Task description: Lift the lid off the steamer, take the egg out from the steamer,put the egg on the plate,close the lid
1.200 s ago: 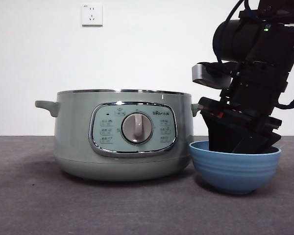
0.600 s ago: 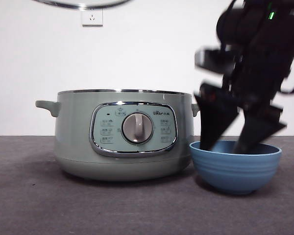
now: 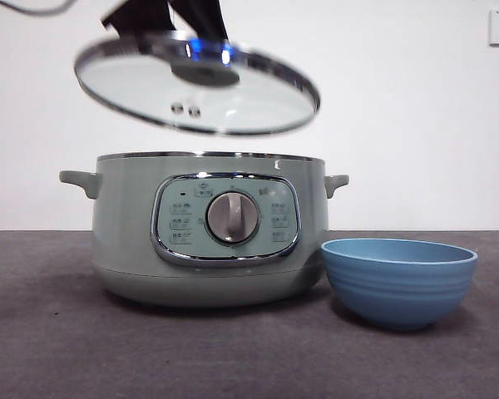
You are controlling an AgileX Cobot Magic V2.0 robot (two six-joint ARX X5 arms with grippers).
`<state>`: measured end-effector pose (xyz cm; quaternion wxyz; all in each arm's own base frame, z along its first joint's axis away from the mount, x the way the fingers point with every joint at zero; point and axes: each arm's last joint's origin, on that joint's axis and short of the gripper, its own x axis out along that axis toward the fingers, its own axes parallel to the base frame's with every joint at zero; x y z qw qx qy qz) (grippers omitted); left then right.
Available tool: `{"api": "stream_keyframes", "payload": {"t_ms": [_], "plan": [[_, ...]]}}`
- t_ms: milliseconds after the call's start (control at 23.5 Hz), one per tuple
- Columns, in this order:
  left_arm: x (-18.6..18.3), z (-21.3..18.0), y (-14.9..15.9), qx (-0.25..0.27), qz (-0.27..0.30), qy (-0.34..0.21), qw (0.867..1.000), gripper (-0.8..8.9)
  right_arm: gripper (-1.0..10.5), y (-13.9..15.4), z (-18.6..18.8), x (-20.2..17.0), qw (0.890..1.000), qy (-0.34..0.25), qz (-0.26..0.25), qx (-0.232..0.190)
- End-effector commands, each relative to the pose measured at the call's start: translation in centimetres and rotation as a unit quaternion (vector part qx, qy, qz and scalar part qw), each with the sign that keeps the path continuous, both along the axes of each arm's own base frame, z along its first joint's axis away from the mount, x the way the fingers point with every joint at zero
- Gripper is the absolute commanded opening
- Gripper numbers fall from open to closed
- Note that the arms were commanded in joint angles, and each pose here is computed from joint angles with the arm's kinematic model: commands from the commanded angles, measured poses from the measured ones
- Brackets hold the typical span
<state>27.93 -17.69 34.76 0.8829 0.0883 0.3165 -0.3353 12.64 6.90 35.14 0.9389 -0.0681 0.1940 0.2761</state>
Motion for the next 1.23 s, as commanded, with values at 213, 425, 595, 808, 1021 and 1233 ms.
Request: {"api": "stream_keyframes", "payload": {"t_ms": [213,425,595,808,1021,1233], "plan": [[2.5,-1.8,-1.7,-0.009,-0.007,-0.021,1.000,-0.08,4.4,-2.5,1.4,-4.5,0.997,-0.050,-0.024,0.045],[2.9,-2.5,-1.9,-0.001,-0.006,-0.011,1.000,-0.08,4.4,-2.8,1.4,-5.0,0.998,-0.047,-0.023,0.044],[2.8,-2.6,-1.8,0.009,0.002,-0.005,1.000,-0.08,4.4,-2.7,1.4,-4.9,0.998,-0.044,-0.023,0.042],[2.8,-2.9,-1.4,0.032,0.011,0.003,0.999,-0.08,4.4,-2.7,1.4,-5.0,0.998,-0.044,-0.023,0.042],[2.7,-3.0,-1.4,0.034,0.011,0.006,0.999,-0.08,4.4,-2.7,1.4,-5.0,0.998,-0.043,-0.022,0.042],[2.7,-3.0,-1.4,0.033,0.010,0.006,0.999,-0.08,4.4,-2.7,1.4,-5.0,0.998,-0.043,-0.022,0.042]]}}
